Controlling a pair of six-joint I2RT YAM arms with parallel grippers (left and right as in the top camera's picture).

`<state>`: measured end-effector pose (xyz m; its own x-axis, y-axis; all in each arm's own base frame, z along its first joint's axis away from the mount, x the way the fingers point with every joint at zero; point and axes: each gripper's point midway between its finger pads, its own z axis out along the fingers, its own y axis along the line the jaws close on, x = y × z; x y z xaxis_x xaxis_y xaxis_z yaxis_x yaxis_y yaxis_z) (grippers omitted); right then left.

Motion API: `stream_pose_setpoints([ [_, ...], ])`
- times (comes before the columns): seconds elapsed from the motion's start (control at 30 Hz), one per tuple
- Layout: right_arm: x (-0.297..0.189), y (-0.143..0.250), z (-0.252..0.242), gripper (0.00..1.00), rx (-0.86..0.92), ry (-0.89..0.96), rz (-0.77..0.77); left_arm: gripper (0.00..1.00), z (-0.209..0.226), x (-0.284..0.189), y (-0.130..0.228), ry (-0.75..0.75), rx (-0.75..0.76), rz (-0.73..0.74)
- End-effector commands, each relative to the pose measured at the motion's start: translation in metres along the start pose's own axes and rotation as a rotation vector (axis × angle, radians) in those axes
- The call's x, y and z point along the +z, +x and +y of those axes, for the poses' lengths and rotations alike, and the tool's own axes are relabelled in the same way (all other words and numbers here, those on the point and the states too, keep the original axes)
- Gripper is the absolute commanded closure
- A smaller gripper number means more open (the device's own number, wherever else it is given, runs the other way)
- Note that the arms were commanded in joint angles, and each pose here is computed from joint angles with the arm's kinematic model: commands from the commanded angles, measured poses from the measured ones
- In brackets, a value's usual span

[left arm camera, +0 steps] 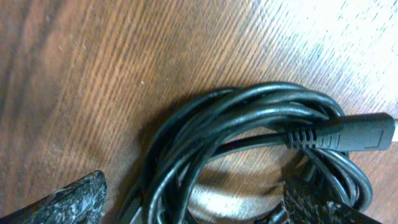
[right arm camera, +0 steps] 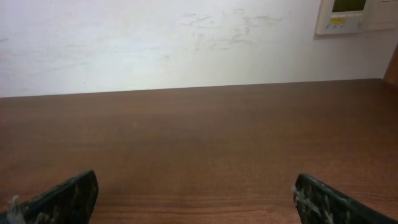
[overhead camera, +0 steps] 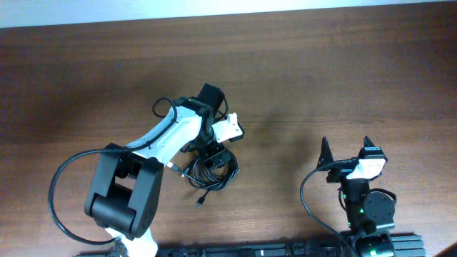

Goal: Untangle cables
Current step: 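Reach the left gripper forward and down onto the coiled black cable, then close the left gripper on the cable coil and lift it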

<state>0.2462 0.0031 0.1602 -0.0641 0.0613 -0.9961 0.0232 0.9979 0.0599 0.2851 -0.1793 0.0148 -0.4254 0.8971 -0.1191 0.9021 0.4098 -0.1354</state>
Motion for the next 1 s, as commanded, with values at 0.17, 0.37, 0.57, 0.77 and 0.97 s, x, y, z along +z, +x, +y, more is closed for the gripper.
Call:
stream_pose_setpoints([
  [0.17, 0.0, 0.002, -0.002, 0.01, -0.008, 0.006, 0.005, 0.35, -0.008, 0.012, 0.007, 0.033, 0.013, 0.009],
  [0.37, 0.0, 0.002, -0.002, 0.01, -0.008, 0.006, 0.005, 0.68, -0.007, 0.012, 0.005, 0.028, 0.015, 0.003],
  [0.57, 0.0, 0.002, -0.002, 0.01, -0.008, 0.006, 0.005, 0.98, -0.005, 0.012, 0.006, 0.021, 0.015, 0.008],
  [0.77, 0.0, 0.002, -0.002, 0.01, -0.008, 0.006, 0.005, 1.0, -0.004, 0.012, 0.007, 0.015, 0.015, 0.012],
  [0.97, 0.0, 0.002, -0.002, 0.01, -0.008, 0.006, 0.005, 1.0, 0.005, 0.004, 0.0, -0.024, -0.034, 0.004],
])
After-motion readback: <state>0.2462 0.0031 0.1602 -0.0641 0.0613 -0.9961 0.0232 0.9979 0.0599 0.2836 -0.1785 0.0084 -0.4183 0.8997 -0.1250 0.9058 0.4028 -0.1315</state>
